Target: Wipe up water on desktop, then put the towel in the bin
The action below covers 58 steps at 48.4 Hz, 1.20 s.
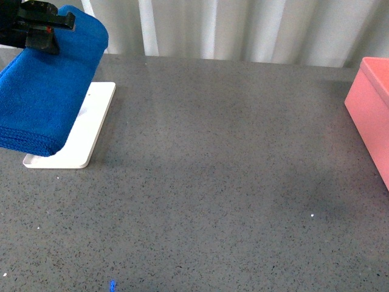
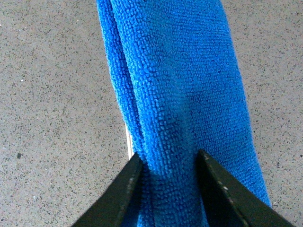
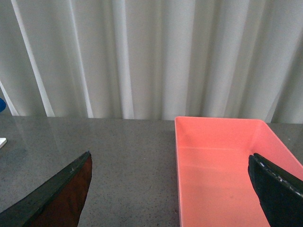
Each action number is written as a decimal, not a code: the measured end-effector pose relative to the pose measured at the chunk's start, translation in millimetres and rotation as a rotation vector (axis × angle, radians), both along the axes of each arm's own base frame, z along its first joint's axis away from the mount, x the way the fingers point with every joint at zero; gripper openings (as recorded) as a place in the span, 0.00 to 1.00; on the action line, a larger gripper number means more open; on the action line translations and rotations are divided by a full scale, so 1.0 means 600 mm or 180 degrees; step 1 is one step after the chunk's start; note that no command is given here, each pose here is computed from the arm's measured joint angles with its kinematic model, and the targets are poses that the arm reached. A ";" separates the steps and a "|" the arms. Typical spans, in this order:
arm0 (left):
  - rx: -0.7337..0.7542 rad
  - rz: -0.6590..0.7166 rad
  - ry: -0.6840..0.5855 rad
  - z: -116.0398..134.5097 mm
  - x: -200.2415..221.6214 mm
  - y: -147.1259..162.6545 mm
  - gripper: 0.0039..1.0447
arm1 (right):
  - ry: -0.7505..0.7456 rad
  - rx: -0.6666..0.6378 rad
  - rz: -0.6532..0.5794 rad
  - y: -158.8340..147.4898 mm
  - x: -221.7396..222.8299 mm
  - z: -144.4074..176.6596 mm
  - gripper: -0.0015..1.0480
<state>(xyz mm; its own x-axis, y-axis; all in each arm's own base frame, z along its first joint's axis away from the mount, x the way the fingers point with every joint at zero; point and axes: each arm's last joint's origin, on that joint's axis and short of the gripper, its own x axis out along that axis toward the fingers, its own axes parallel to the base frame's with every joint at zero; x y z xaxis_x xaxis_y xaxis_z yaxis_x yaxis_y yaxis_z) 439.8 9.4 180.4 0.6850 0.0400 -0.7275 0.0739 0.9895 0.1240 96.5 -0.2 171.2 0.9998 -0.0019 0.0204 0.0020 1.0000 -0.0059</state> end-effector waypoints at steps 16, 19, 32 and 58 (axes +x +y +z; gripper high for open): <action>-0.0309 -0.0013 -0.0213 0.048 -0.002 0.001 0.03 | -0.0001 0.0000 0.0000 0.000 0.000 0.000 0.93; -0.0401 -0.0021 -0.0333 0.080 -0.006 0.001 0.03 | -0.0001 0.0000 0.0000 0.000 0.000 0.000 0.93; -0.0829 -0.0257 -0.0681 0.182 -0.050 -0.018 0.03 | -0.0001 0.0000 0.0000 0.000 0.000 0.000 0.93; -0.2065 -0.1407 -0.0747 0.225 -0.144 -0.172 0.03 | 0.0000 0.0001 0.0000 0.000 0.000 0.000 0.93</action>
